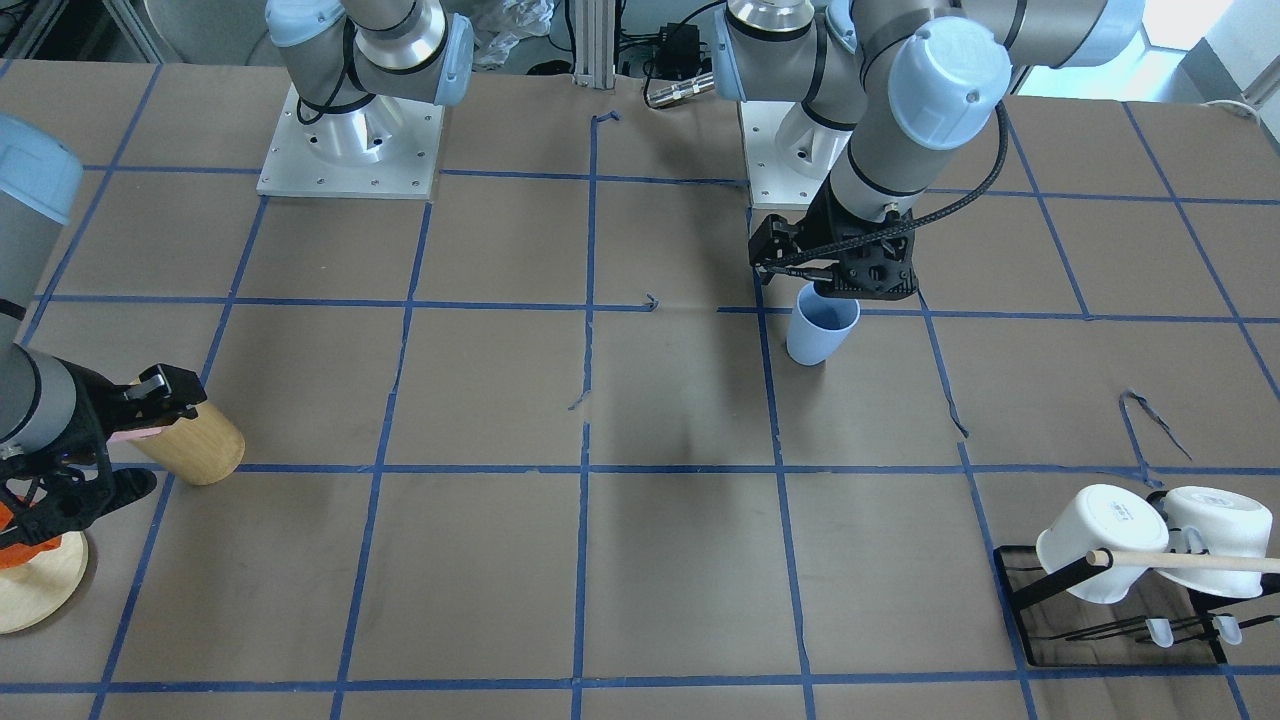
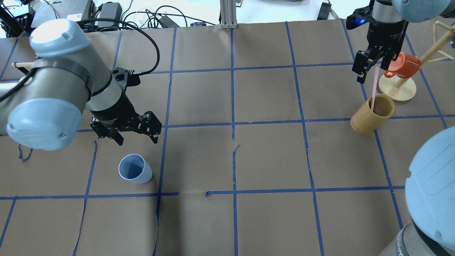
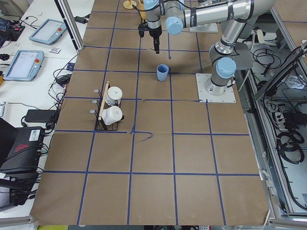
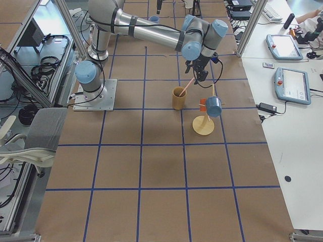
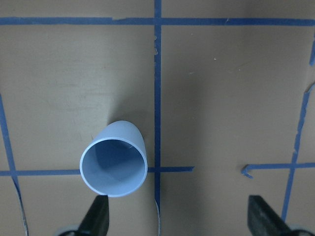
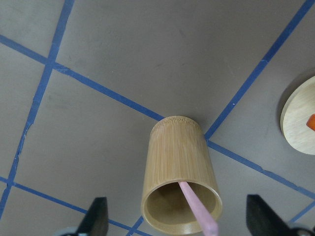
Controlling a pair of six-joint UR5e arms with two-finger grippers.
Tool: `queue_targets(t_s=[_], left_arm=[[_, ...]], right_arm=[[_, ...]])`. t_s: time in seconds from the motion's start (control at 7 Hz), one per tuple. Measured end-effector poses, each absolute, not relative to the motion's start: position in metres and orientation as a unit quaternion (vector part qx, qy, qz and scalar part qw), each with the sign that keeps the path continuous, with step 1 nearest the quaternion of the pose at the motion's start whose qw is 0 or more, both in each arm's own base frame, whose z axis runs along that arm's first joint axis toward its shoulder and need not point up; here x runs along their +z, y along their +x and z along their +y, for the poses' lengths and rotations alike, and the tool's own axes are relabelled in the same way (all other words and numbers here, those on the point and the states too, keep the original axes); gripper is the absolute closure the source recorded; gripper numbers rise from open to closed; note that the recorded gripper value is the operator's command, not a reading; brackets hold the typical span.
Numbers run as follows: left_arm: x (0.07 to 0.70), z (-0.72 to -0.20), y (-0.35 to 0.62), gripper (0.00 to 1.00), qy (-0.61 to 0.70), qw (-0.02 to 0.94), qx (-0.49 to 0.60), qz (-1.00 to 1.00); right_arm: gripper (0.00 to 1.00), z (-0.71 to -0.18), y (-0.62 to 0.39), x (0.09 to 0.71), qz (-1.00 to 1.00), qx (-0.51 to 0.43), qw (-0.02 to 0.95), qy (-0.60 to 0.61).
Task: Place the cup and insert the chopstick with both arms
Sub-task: 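Lower the left gripper onto the blue cup while the right descends to the stick, then carry the blue cup toward table center while the right gripper grips the stick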
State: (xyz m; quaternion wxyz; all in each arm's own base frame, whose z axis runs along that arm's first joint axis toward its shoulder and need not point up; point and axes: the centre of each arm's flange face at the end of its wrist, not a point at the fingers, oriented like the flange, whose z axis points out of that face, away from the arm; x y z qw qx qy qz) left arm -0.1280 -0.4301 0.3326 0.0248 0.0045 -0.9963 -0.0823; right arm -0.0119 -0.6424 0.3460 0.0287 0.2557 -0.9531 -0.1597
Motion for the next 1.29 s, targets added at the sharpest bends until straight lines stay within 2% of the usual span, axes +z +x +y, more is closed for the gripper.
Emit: queue_targets(t_s=[0.14, 0.29, 0.43, 0.57, 0.71, 1.14, 1.29], left_arm=[[0.304, -0.424, -0.126, 0.04, 0.000, 0.022, -0.084, -0.996], [0.280, -0.420, -0.124, 0.06, -0.007, 0.016, -0.088, -0.996], [0.261, -0.416, -0.123, 0.34, -0.010, 0.014, -0.097, -0.995], [0.248, -0.414, -0.123, 0.90, -0.010, 0.013, -0.106, -0.994], [0.243, -0.415, -0.123, 1.00, -0.010, 0.013, -0.111, -0.994], [0.249, -0.420, -0.122, 1.00, 0.018, 0.006, -0.096, -0.995], [0.254, -0.426, -0.121, 1.00, 0.043, -0.001, -0.082, -0.996]], right_arm=[[0.28, -0.643, -0.013, 0.343, -0.952, -0.162, 0.027, 0.257], [0.35, -0.643, -0.016, 0.340, -0.953, -0.163, 0.027, 0.254], [0.40, -0.644, -0.022, 0.338, -0.955, -0.164, 0.026, 0.247], [0.47, -0.644, -0.028, 0.338, -0.956, -0.163, 0.025, 0.241], [0.55, -0.644, -0.032, 0.337, -0.958, -0.163, 0.025, 0.235], [0.67, -0.643, -0.034, 0.338, -0.958, -0.163, 0.024, 0.234], [0.67, -0.643, -0.034, 0.339, -0.958, -0.163, 0.024, 0.234]])
